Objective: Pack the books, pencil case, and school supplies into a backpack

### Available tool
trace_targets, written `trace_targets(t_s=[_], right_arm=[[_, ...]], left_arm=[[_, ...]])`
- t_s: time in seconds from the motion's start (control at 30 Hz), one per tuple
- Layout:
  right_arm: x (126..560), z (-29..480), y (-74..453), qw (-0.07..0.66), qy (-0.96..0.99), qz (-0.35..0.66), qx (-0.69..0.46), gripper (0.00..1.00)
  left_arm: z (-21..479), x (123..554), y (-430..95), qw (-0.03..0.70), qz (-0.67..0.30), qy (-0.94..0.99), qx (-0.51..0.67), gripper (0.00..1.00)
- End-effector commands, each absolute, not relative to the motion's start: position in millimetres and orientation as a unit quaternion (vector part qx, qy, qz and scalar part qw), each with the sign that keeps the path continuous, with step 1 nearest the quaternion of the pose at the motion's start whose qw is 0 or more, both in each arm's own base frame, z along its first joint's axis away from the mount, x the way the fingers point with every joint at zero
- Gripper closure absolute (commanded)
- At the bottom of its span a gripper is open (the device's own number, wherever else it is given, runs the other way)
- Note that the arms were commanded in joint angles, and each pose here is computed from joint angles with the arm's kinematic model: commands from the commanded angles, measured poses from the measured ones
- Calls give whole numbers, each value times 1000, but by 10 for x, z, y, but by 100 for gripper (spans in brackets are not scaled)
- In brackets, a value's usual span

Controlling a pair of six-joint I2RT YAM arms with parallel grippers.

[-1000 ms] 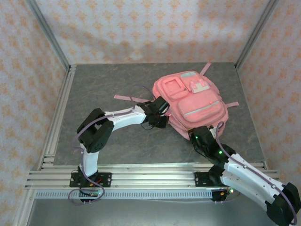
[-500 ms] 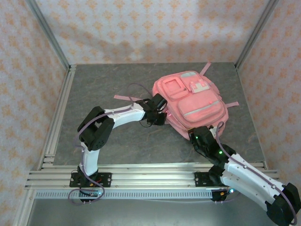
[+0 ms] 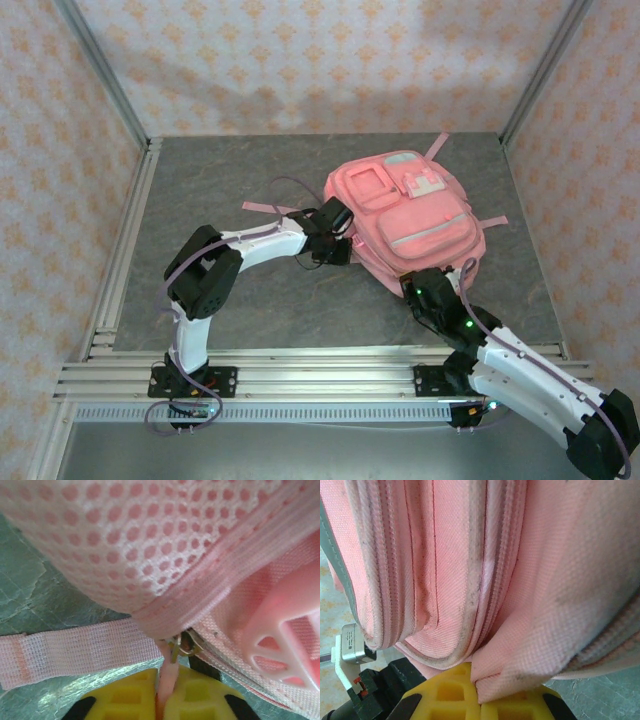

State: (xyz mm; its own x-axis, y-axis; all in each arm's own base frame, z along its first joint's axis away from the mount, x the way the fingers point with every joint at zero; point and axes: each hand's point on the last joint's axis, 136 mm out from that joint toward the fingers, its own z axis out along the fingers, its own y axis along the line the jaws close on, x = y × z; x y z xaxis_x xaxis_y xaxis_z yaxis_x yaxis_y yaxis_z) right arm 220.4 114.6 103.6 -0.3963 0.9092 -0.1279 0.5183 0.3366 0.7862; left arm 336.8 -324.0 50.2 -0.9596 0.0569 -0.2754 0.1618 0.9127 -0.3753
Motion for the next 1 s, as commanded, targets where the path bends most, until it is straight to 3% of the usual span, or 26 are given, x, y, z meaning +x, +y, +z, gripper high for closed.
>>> trace_targets(t_s=[0.0, 0.1, 0.37, 0.7, 0.97], right_arm=[[2203, 943, 1035, 305, 774, 306, 464, 100], [2231, 983, 1103, 305, 784, 310, 444, 100], [2287, 1062, 1366, 285, 808, 334, 392, 100], [2489, 1293, 2564, 214, 871, 364, 253, 100], [2520, 1274, 3479, 174, 874, 375, 255, 100]], left_arm=[[576, 3614, -2901, 162, -186, 969, -5, 77], [762, 3524, -2917, 169, -219, 961, -11, 65], [1553, 3133, -2631, 219, -265, 939, -24, 48], [2067, 2789, -1723, 313, -169, 931, -84, 40], [2269, 2710, -1219, 373, -127, 911, -126, 37]])
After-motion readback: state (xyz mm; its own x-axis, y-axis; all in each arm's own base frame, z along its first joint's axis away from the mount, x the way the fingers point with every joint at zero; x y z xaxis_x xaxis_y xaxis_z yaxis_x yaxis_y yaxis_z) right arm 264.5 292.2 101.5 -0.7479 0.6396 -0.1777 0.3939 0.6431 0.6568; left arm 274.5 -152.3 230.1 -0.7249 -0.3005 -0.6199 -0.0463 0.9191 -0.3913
